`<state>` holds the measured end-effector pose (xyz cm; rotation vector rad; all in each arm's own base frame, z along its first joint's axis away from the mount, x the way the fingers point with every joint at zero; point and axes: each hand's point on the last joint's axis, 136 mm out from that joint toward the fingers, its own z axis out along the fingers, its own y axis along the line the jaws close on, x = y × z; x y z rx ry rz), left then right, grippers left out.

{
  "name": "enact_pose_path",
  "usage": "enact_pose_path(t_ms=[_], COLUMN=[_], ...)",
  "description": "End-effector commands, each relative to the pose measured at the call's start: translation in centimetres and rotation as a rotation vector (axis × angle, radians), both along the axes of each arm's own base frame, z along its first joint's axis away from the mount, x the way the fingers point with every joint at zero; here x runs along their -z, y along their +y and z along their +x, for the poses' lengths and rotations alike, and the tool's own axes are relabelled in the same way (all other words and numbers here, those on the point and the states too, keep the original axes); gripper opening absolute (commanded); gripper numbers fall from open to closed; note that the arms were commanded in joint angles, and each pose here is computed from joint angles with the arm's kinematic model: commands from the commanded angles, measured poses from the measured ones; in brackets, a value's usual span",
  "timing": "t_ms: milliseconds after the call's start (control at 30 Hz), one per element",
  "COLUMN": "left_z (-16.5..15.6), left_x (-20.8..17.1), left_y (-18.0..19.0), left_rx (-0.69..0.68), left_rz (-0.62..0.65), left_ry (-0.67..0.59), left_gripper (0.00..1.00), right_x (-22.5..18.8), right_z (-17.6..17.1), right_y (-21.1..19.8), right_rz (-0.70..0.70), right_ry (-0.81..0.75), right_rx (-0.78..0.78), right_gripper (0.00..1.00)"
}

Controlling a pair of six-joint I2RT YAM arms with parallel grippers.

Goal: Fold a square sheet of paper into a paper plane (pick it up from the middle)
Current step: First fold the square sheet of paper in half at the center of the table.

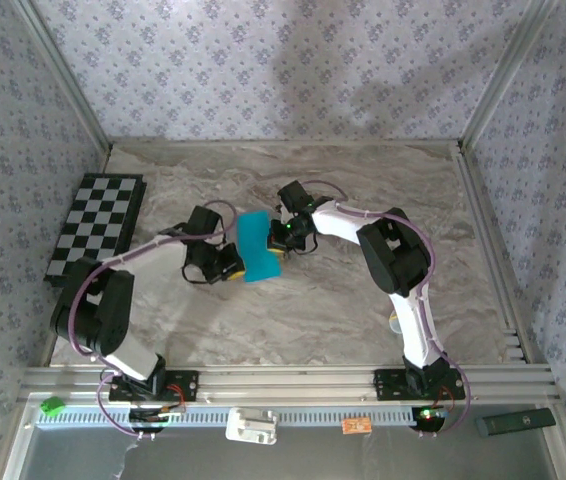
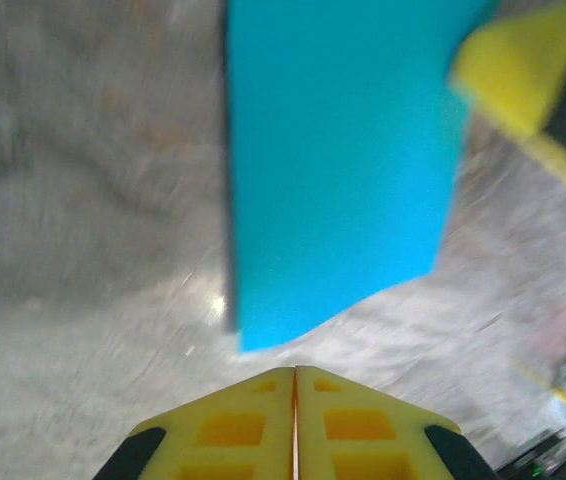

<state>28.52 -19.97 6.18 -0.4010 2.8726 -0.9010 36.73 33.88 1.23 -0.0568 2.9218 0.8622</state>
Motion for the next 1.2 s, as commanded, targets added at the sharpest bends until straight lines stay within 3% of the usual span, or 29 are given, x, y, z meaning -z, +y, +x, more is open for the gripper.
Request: enact_pose_path(t_ms=[0, 233, 667, 933, 1167], left_z=[3.4, 7.3, 8.7, 9.1, 9.2], left_x=[-1.3, -0.7, 1.2, 3.0, 5.7], left_y=[-0.2, -2.9, -6.3, -5.6, -2.6], left_rx=[-0.040, -0.002, 0.083, 0.044, -0.036], left_rz=[-0.027, -0.080, -0.128, -0.087, -0.067], left_ry=[-0.074, -0.110, -0.086, -0.058, -0.016], left_gripper=[0.09, 0.08, 0.09, 0.08, 0.08], right_x=[9.6, 8.3, 8.7, 9.0, 9.2], right_z=[-6.3, -8.3, -7.8, -8.1, -8.2], right_y=[-11.3, -12.6, -12.5, -13.0, -13.6], right_rz=[-0.492, -0.492, -0.495, -0.507, -0.528], right_ry=[0.213, 0.223, 0.235, 0.251, 0.257], right_rx=[0.020, 0.003, 0.018, 0.024, 0.024], right_gripper=[0.00, 0.00, 0.00, 0.00, 0.00])
